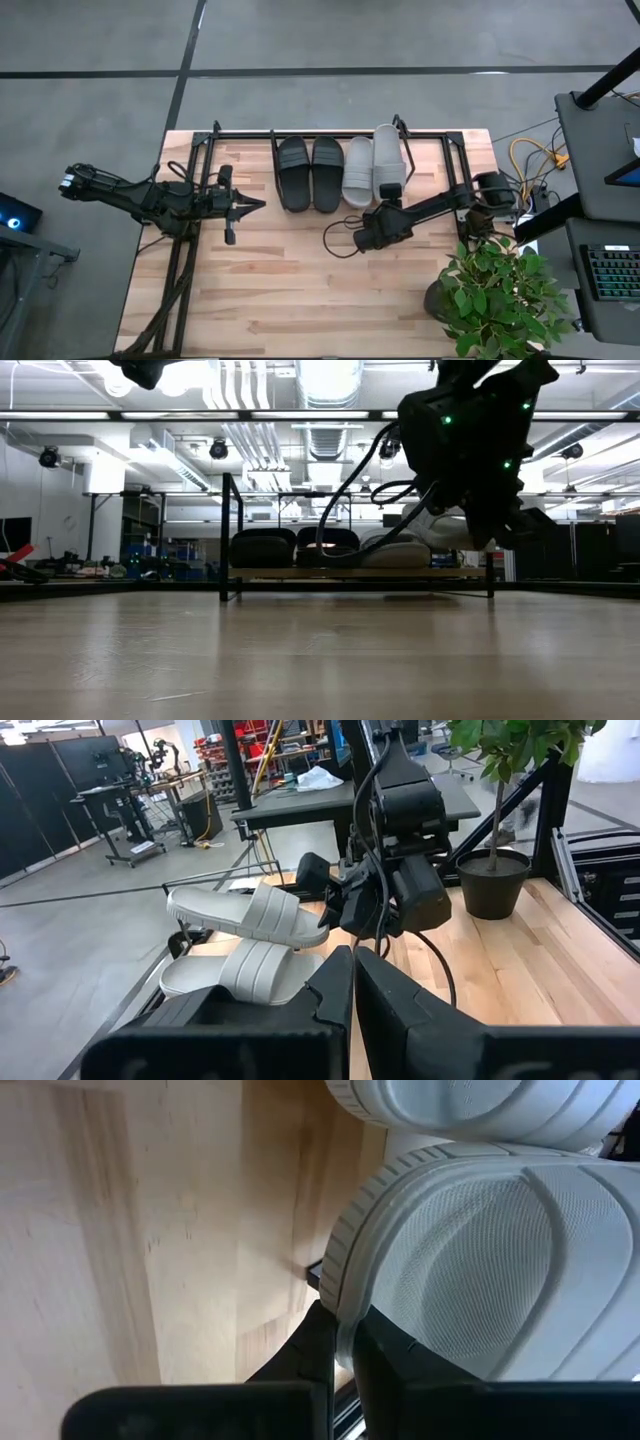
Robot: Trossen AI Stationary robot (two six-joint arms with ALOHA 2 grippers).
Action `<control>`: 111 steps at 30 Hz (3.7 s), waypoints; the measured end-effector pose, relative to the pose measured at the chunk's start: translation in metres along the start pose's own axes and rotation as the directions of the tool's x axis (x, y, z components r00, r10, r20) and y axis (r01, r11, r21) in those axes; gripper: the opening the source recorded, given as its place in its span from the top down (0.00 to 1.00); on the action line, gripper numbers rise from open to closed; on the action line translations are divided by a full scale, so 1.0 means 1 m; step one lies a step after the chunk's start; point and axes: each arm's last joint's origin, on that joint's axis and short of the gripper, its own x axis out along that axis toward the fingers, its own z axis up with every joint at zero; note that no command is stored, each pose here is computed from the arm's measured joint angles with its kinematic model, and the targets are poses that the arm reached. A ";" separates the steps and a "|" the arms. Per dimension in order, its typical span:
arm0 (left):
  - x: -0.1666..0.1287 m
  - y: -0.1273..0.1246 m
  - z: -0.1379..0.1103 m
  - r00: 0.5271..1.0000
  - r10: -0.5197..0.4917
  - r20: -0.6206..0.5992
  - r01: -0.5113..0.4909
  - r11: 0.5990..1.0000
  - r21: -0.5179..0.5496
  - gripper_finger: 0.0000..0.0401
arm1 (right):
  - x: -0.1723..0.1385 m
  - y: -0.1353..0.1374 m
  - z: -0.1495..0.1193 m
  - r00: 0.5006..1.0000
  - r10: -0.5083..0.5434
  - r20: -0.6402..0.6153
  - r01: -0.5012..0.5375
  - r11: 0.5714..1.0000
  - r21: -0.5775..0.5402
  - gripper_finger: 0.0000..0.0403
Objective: Pick and place slides into the shelf
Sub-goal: Adjust the gray slides from the shelf
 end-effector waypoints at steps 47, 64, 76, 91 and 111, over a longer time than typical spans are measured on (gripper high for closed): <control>0.000 0.000 0.000 1.000 -0.008 0.001 0.008 1.000 -0.002 1.00 | -0.011 -0.013 -0.043 0.992 -0.045 -0.119 0.030 0.992 -0.126 0.97; 0.000 -0.001 0.000 1.000 -0.022 0.003 0.022 1.000 -0.003 1.00 | 0.003 0.001 -0.049 0.991 -0.021 -0.130 0.001 0.988 -0.152 0.97; 0.000 -0.001 0.000 1.000 -0.022 0.002 0.022 1.000 -0.002 1.00 | -0.039 -0.028 -0.064 1.000 -0.015 -0.010 0.015 0.999 0.038 0.97; 0.000 -0.001 0.000 1.000 -0.023 0.001 0.023 1.000 -0.002 1.00 | -0.040 -0.035 -0.084 0.993 -0.012 0.116 -0.011 0.982 0.190 0.97; 0.000 -0.001 0.000 1.000 -0.023 0.001 0.023 1.000 -0.002 1.00 | -0.010 -0.010 -0.087 0.997 -0.010 0.072 0.006 0.998 0.060 0.97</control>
